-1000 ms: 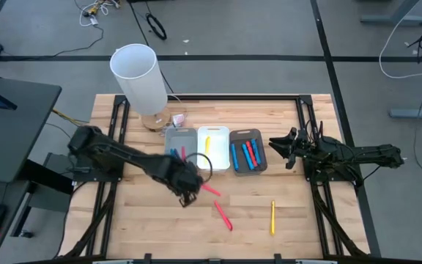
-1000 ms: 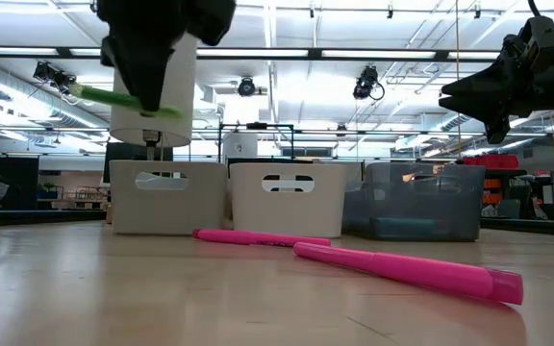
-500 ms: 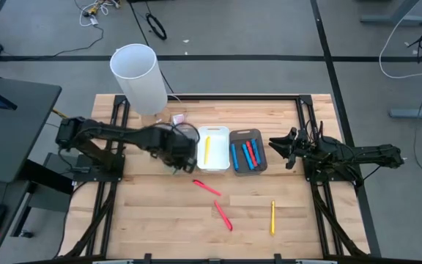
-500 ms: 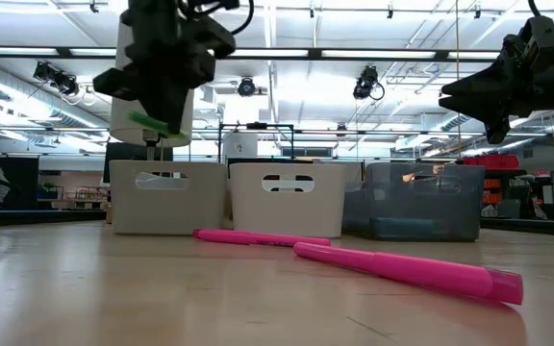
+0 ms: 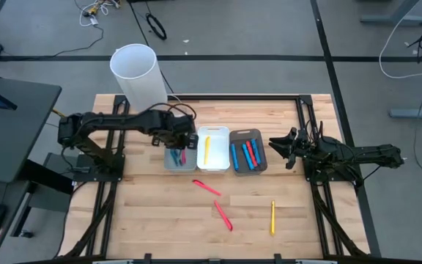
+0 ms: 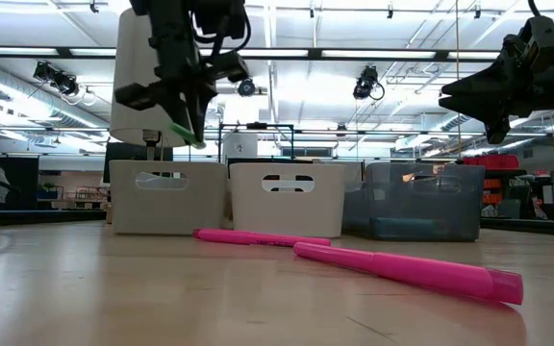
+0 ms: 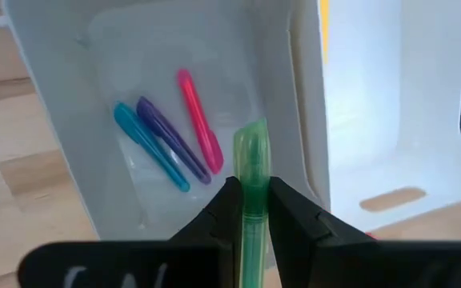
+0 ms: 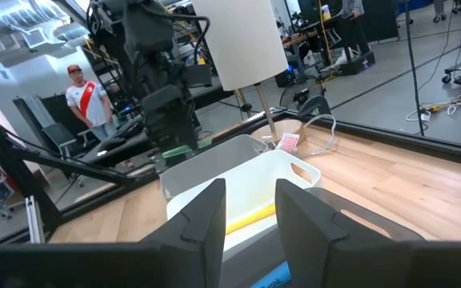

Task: Pick & Place Markers
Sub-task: Put the green pen into the gray bin

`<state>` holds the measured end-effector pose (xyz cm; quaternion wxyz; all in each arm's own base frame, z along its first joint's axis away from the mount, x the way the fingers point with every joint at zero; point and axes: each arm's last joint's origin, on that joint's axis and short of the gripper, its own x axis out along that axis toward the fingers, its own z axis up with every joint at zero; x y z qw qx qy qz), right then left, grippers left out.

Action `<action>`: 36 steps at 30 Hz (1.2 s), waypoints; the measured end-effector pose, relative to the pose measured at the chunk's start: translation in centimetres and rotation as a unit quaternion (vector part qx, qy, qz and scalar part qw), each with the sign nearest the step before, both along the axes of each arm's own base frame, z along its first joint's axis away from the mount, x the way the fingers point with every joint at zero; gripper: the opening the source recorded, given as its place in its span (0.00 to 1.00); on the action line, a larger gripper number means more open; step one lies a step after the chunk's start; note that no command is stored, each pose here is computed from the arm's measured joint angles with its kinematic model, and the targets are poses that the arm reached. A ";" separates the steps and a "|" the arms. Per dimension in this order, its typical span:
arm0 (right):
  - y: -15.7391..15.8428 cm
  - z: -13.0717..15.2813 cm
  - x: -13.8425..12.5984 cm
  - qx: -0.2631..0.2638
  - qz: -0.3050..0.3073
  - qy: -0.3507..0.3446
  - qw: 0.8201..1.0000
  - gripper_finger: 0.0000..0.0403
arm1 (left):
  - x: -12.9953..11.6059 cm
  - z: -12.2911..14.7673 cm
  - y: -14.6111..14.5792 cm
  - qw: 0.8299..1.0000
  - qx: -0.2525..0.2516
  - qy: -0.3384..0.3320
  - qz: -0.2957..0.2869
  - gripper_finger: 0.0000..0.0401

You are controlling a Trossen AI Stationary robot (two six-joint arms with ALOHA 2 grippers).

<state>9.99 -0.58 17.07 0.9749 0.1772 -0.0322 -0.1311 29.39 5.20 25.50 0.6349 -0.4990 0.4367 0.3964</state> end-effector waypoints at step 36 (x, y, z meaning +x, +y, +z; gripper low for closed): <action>0.0 0.0 0.0 0.000 0.000 0.000 1.000 0.28 | 0.1 -6.6 0.9 0.998 -0.010 0.001 0.067 0.12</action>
